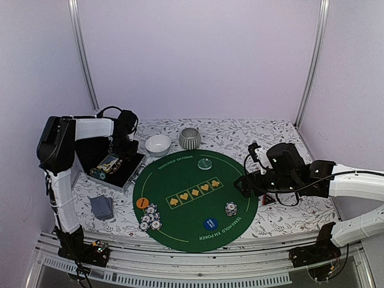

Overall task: Distribute texas hold em gaming equipment
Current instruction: Pick up the pile of poker chips from the chip case.

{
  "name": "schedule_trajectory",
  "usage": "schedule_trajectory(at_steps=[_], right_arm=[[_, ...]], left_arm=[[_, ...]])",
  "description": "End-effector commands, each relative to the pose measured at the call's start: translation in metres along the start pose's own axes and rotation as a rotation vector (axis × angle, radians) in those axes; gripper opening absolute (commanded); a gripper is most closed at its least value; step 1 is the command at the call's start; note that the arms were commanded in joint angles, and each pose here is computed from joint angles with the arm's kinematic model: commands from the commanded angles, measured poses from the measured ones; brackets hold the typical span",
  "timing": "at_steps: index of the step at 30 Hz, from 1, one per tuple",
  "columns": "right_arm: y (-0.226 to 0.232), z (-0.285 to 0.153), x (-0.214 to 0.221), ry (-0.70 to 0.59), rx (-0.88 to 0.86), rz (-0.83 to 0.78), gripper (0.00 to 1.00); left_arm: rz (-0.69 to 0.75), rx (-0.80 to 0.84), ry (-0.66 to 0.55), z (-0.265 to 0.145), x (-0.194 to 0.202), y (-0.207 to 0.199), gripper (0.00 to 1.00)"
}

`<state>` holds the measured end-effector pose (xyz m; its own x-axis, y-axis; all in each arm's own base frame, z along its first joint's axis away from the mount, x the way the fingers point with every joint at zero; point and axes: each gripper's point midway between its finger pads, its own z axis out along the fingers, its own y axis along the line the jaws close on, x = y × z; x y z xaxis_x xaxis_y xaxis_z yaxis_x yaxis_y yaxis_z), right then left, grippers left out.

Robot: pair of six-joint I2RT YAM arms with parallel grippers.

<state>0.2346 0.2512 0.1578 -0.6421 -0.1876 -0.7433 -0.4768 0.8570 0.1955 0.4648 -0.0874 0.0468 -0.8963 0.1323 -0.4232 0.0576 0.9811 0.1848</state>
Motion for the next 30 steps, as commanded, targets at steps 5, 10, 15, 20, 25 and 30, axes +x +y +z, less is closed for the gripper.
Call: schedule_trajectory(at_steps=[5,10,15,20,25,30], right_arm=[[0.003,-0.002,-0.005,-0.008,-0.015,-0.001,0.99],[0.004,0.0,-0.005,-0.002,-0.016,-0.002,0.99],[0.006,0.002,-0.003,0.008,-0.025,-0.003,0.99],[0.008,0.001,-0.004,0.01,-0.038,-0.003,0.99],[0.01,0.002,-0.003,0.018,-0.048,-0.003,0.99],[0.012,0.004,-0.002,0.027,-0.055,-0.005,0.99]], left_arm=[[0.016,-0.045,0.028,0.005,0.008,0.005,0.4],[0.022,-0.044,-0.002,-0.007,0.0,0.004,0.41],[0.025,-0.063,-0.017,-0.012,-0.004,0.008,0.42],[0.025,-0.071,-0.024,-0.014,-0.006,0.01,0.42],[0.029,-0.084,-0.026,-0.014,-0.006,0.013,0.43],[0.032,-0.097,-0.024,-0.012,-0.005,0.015,0.45]])
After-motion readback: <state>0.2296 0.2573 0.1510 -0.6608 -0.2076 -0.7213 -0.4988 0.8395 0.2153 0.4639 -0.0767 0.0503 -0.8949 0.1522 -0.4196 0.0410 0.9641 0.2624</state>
